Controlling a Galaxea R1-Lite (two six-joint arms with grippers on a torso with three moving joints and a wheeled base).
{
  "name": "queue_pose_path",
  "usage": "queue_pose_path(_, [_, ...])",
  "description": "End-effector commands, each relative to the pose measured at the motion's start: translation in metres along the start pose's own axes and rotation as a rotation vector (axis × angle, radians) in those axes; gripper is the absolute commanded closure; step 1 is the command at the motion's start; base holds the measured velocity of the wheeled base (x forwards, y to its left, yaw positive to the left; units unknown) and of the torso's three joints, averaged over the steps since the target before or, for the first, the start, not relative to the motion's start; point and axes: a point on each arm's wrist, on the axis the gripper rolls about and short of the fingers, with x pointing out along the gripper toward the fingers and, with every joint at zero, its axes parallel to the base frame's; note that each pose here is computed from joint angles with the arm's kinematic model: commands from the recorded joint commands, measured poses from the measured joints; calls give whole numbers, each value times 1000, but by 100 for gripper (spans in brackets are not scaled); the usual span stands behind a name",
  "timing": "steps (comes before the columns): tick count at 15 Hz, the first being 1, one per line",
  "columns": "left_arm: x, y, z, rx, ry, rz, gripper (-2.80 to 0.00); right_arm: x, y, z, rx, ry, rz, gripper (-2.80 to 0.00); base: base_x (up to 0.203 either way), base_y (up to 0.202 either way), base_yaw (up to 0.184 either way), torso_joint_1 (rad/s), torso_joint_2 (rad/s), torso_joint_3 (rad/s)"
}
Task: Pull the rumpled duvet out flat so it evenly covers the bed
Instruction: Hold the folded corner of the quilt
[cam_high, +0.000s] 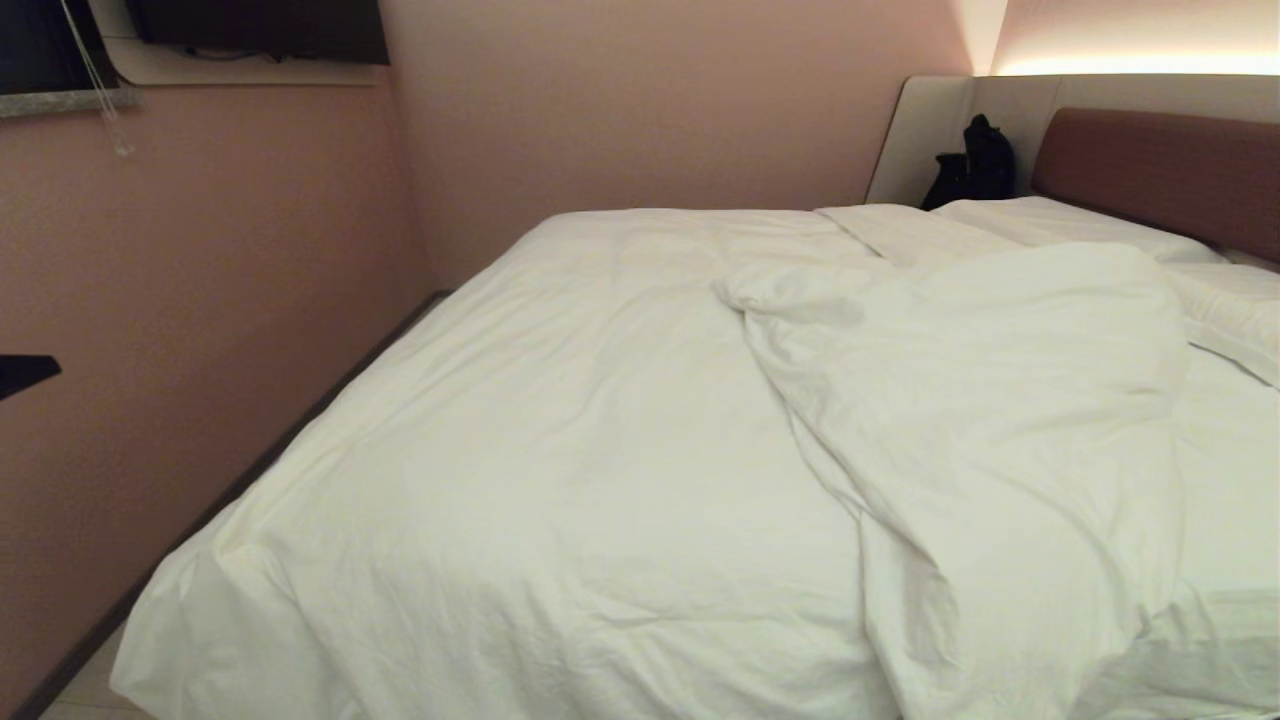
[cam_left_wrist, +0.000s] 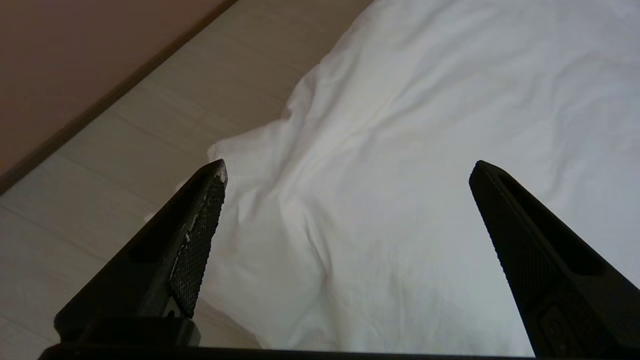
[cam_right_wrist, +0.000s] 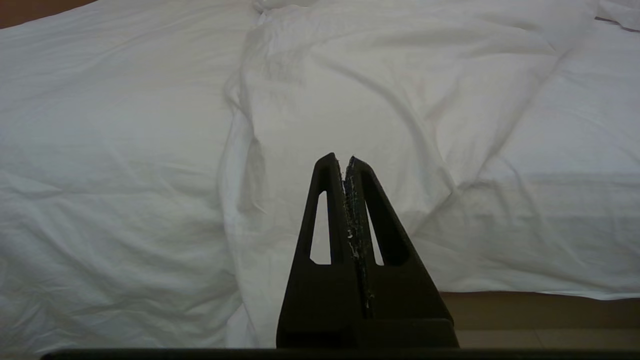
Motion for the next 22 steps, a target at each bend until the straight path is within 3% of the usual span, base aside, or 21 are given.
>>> queue_pose_path(1, [-20, -6, 3, -3, -43, -10, -280, 0, 0, 0, 0, 1, 0, 0, 0, 0, 0, 0, 0, 0])
queue_pose_path(9, [-71, -16, -8, -4, -72, -8, -280, 0, 0, 0, 0, 1, 0, 0, 0, 0, 0, 0, 0, 0])
queue_pose_path(16, [-140, -29, -41, 21, -68, -29, -280, 0, 0, 0, 0, 1, 0, 0, 0, 0, 0, 0, 0, 0])
queue_pose_path(17, [-151, -31, -47, 33, -72, -47, 0, 0, 0, 0, 0, 1, 0, 0, 0, 0, 0, 0, 0, 0])
queue_pose_path(22, [-190, -27, -59, 79, -174, -123, 0, 0, 0, 0, 0, 1, 0, 0, 0, 0, 0, 0, 0, 0])
